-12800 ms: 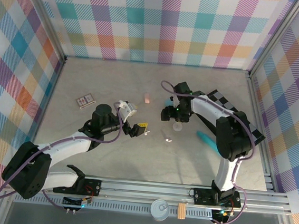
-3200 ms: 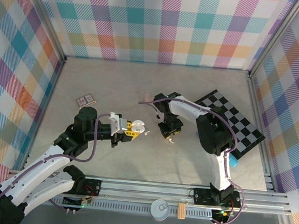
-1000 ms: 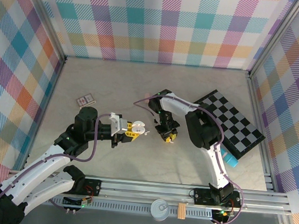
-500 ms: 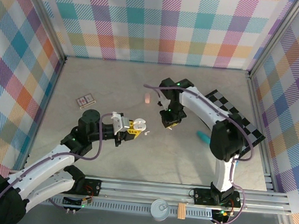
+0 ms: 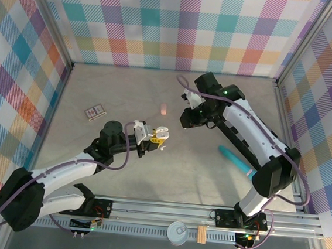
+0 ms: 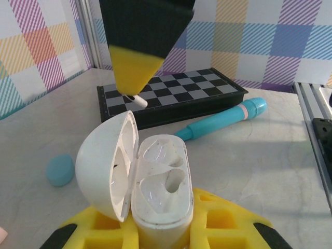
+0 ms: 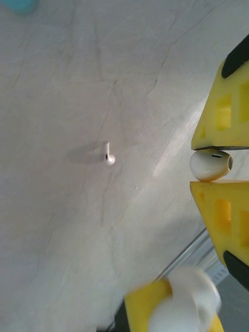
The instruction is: Insert the wireless bluetooth earbuds into the charging case
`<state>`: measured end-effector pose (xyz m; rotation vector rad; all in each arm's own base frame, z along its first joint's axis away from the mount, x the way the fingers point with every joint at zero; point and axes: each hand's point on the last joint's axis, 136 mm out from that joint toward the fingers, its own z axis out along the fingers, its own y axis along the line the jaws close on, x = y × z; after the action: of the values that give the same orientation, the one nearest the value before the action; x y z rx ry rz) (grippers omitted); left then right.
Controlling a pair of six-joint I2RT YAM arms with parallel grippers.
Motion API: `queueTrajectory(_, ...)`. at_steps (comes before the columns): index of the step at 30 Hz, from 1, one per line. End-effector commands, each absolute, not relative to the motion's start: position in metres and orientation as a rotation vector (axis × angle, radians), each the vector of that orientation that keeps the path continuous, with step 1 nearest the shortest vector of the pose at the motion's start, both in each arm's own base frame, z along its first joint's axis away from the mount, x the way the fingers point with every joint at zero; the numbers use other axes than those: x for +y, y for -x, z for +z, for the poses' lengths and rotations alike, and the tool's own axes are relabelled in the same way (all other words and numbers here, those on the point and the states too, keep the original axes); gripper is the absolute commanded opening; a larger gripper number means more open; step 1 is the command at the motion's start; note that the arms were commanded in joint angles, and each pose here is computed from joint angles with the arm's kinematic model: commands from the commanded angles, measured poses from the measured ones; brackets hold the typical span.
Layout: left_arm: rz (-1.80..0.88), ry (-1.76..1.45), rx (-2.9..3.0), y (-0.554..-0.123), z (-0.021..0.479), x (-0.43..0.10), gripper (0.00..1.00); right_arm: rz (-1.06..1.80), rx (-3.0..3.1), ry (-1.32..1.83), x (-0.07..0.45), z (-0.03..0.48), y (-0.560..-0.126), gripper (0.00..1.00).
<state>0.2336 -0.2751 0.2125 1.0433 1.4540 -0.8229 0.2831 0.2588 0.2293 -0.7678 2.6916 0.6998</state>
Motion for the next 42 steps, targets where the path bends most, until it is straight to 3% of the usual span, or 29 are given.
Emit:
queueTrajectory(1,-0.805,-1.01,1.357,-0.242,0.232,-0.286,0.07,0.865,2.594,0.783,0.269,0.254,-0.276,0.2)
queueTrajectory(14,-0.784,-0.912,1.406,-0.272,0.228,-0.314,0.07,1.084,2.437,0.79,0.278,0.286,-0.269,0.19)
queueTrajectory(42,-0.811,-0.764,1.31,-0.281,0.278,-0.326,0.07,1.104,2.468,0.74,0.273,0.267,-0.278,0.2)
